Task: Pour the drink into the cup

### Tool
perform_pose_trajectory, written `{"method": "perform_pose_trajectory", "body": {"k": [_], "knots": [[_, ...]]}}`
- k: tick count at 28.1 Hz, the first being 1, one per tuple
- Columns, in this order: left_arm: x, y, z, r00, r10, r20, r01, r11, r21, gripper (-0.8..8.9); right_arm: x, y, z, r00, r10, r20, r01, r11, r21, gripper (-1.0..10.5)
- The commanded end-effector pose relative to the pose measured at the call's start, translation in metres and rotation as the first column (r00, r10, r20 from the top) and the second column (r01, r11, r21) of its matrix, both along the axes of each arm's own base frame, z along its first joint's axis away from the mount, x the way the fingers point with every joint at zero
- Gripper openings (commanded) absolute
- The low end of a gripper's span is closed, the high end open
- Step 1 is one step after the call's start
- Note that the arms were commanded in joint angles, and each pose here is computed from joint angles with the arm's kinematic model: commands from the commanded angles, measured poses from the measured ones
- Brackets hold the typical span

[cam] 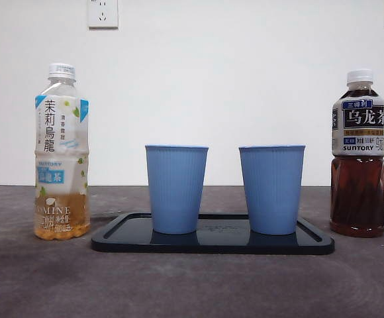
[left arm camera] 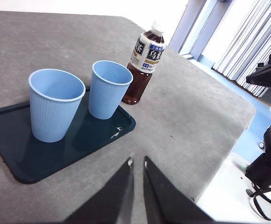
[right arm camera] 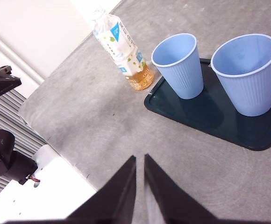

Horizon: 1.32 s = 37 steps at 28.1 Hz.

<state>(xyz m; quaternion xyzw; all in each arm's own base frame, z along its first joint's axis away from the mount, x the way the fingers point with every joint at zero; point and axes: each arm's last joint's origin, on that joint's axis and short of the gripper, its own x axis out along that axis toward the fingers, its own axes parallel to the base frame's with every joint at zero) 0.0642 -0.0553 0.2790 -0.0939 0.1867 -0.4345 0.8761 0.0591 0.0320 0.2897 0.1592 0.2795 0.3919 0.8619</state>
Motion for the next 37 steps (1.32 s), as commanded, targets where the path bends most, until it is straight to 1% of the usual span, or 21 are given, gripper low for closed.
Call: {"method": "perform_pose_trajectory", "body": {"k": [1, 10, 12, 14, 17, 19, 21, 25, 27, 29, 30, 33, 36, 37], "knots": [[-0.001, 0.000, 0.006, 0.999, -0.011, 0.035, 0.012, 1.000, -0.002, 0.29, -0.002, 0.000, 0.005, 1.000, 0.006, 0.020, -0.006, 1.000, 0.008, 0.2], [-0.001, 0.001, 0.006, 0.999, -0.007, 0.038, 0.007, 1.000, -0.004, 0.29, -0.002, 0.000, 0.005, 1.000, 0.006, 0.020, -0.006, 1.000, 0.008, 0.2], [-0.001, 0.005, 0.006, 0.997, 0.031, 0.071, -0.032, 1.000, 0.000, 0.21, -0.002, 0.000, 0.005, 1.000, 0.006, 0.020, -0.006, 1.000, 0.008, 0.2], [0.001, 0.009, 0.005, 0.993, 0.084, 0.079, -0.084, 0.996, -0.004, 0.25, -0.002, 0.000, 0.005, 1.000, 0.006, 0.020, -0.006, 1.000, 0.008, 0.2], [0.007, 0.017, 0.000, 0.974, 0.212, 0.083, -0.213, 0.977, -0.006, 0.24, -0.002, 0.000, 0.005, 1.000, 0.007, 0.020, -0.007, 1.000, 0.008, 0.2], [0.012, 0.024, -0.009, 0.948, 0.303, 0.094, -0.303, 0.953, -0.012, 0.25, -0.002, 0.000, 0.005, 1.000, 0.007, 0.020, -0.007, 1.000, 0.008, 0.2], [0.017, 0.030, -0.024, 0.918, 0.373, 0.134, -0.376, 0.927, -0.004, 0.24, -0.002, 0.000, 0.005, 1.000, 0.006, 0.020, -0.006, 1.000, 0.008, 0.2], [0.026, 0.038, -0.064, 0.866, 0.454, 0.211, -0.466, 0.885, 0.008, 0.24, -0.002, 0.000, 0.005, 1.000, 0.007, 0.020, -0.007, 1.000, 0.008, 0.2], [0.029, 0.041, -0.086, 0.839, 0.495, 0.226, -0.510, 0.860, 0.012, 0.24, -0.002, 0.000, 0.005, 1.000, 0.006, 0.020, -0.006, 1.000, 0.008, 0.2], [0.031, 0.043, -0.101, 0.801, 0.558, 0.215, -0.574, 0.818, 0.018, 0.24, -0.002, 0.000, 0.005, 1.000, 0.006, 0.020, -0.006, 1.000, 0.008, 0.2], [0.032, 0.045, -0.108, 0.769, 0.606, 0.202, -0.623, 0.782, 0.023, 0.24, -0.002, 0.000, 0.005, 1.000, 0.006, 0.020, -0.006, 1.000, 0.008, 0.2], [0.033, 0.048, -0.120, 0.704, 0.685, 0.187, -0.701, 0.712, 0.032, 0.24, -0.002, 0.000, 0.005, 1.000, 0.006, 0.020, -0.006, 1.000, 0.008, 0.2], [0.033, 0.050, -0.126, 0.653, 0.730, 0.201, -0.750, 0.661, 0.034, 0.24, -0.002, 0.000, 0.005, 1.000, 0.006, 0.020, -0.006, 1.000, 0.008, 0.2], [0.033, 0.050, -0.127, 0.644, 0.738, 0.204, -0.758, 0.651, 0.036, 0.24, -0.002, 0.000, 0.005, 1.000, 0.006, 0.020, -0.006, 1.000, 0.008, 0.2]]}}
